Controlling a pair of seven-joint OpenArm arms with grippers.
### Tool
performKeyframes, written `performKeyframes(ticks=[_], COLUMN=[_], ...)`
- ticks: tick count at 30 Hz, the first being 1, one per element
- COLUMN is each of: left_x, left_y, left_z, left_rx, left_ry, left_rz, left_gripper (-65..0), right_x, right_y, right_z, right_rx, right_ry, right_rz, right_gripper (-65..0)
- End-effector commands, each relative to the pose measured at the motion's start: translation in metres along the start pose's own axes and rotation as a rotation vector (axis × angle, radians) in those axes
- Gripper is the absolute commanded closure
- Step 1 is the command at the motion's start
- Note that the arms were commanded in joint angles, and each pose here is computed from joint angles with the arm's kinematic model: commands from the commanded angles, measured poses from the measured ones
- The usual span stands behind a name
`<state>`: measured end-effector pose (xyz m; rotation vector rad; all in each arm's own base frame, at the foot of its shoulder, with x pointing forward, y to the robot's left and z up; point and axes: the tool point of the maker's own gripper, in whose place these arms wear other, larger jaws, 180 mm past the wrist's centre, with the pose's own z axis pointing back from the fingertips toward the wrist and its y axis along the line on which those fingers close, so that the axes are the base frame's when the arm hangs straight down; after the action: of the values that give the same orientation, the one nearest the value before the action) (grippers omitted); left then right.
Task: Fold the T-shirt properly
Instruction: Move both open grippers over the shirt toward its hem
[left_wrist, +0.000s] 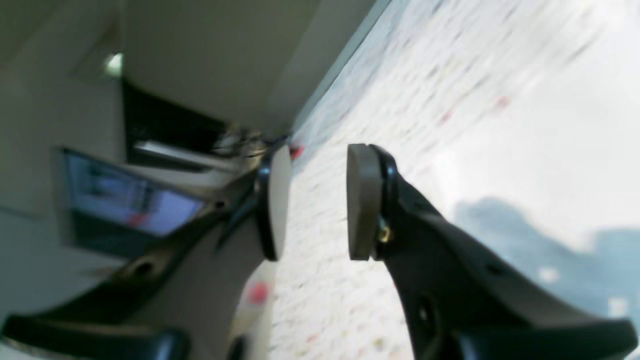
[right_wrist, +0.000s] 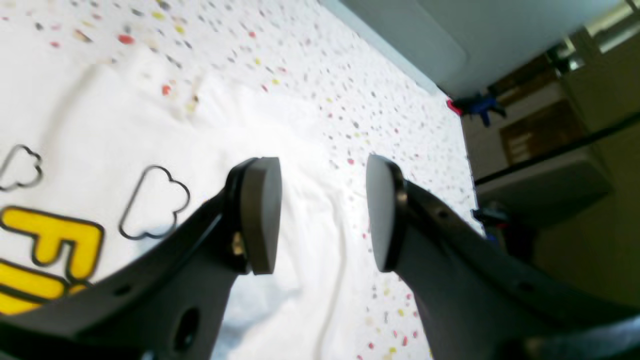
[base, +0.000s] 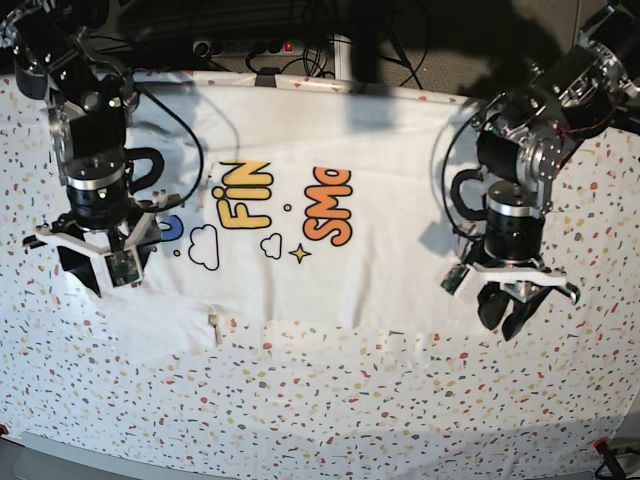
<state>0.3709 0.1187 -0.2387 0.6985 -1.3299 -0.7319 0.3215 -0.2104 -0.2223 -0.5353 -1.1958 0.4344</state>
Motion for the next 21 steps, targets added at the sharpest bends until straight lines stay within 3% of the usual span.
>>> performKeyframes(ticks=[1,7,13,16,21], left_x=[0.019,0.041,0.050,0.036,-0.008], left_y=[0.018,0.029,0.023,0.027,0.030], left_z=[-0.005,-0.019,-0.035,-0.057,-0.107], left_rx=[0.048,0.041,-0.069,-0.073,-0.121], left_ry=[-0.066,-0.112,-0.130,-0.076,0.074], left_rz=[0.026,0.073,0.096,0.143,0.240], left_gripper=[-18.5,-18.5,-18.5,-18.5,-18.5], right_x=[0.022,0.032,-0.002,-0.017,-0.017], right_y=[-0.016,-0.045,-0.061,-0.051,-0.012], right_z=[-0.002,-0.027,-0.076,-0.100,-0.123], right_rx=[-0.053,-0.147,-0.162,-0.084,0.193], right_ry=[-0.080,-0.092,0.073,0.153,0.209], right_rz=[0.004,0.017,-0.032,-0.064,-0.096], right_gripper=[-27.8,-27.7,-27.8,-27.8,-27.8])
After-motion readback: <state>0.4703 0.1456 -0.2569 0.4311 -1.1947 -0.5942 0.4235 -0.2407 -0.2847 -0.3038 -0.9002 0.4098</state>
